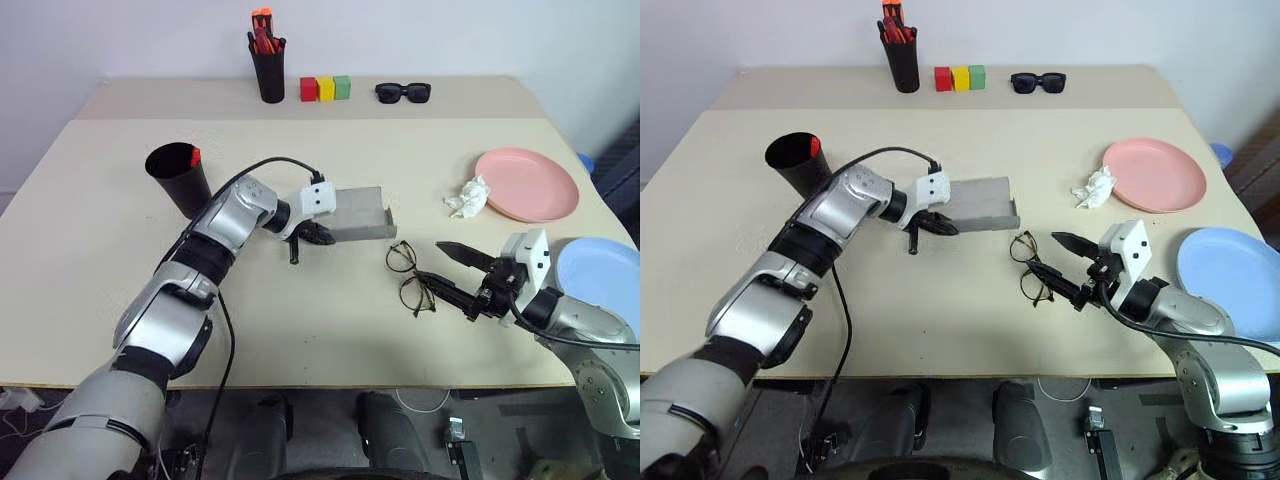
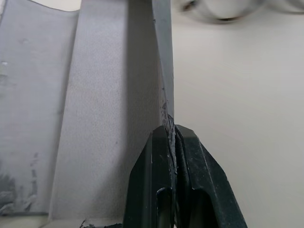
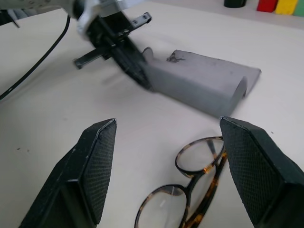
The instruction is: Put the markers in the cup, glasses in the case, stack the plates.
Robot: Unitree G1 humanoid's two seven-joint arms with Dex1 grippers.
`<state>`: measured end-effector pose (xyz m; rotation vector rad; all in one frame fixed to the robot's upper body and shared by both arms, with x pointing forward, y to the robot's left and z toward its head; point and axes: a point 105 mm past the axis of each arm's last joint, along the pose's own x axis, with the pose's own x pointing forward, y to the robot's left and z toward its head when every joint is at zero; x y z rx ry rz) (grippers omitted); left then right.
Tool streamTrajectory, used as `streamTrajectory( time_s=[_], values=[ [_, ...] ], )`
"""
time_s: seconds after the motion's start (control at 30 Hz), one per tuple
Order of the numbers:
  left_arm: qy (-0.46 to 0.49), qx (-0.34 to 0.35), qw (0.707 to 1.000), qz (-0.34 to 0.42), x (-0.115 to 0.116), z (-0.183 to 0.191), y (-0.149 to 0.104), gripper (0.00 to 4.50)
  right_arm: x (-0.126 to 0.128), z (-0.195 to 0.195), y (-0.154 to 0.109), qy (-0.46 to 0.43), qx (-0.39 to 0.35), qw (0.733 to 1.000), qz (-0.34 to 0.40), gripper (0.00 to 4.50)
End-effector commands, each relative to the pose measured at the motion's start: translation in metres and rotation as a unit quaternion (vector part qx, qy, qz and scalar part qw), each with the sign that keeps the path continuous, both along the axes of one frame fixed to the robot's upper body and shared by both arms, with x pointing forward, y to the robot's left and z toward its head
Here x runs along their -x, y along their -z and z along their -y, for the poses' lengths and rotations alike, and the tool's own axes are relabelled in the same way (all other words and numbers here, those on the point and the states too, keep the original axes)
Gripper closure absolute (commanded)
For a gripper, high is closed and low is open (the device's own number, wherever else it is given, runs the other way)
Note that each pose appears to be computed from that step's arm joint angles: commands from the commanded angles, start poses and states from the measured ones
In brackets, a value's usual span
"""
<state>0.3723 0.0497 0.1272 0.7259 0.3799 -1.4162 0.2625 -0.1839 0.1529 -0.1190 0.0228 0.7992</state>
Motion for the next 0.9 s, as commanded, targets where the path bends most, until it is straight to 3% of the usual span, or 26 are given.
streamTrajectory(
  time_s=[0.03, 0.57, 0.67, 0.8, 0.9],
  values=[
    [0.048, 0.0, 0.999, 0.005, 0.017, -0.01, -0.014, 4.37, 0.004, 0.001, -0.002, 0.005, 0.005, 1.0, 0.021, 0.99],
    [-0.032, -0.012, 0.999, 0.004, 0.029, -0.042, 0.003, 4.37, 0.01, -0.001, 0.005, 0.005, 0.004, 1.0, -0.015, 0.99],
    [-0.032, -0.007, 0.999, -0.01, 0.035, -0.042, 0.004, 3.52, 0.011, -0.001, 0.006, 0.0, 0.006, 1.0, -0.026, 0.99],
    [-0.047, 0.03, 0.998, 0.006, 0.037, -0.038, -0.006, 1.6, 0.01, 0.001, 0.01, -0.003, 0.015, 0.999, -0.044, 0.99],
    [-0.05, 0.083, 0.995, 0.018, 0.045, -0.037, -0.022, 1.6, 0.01, 0.002, 0.015, -0.006, 0.022, 0.997, -0.07, 0.99]
  ],
)
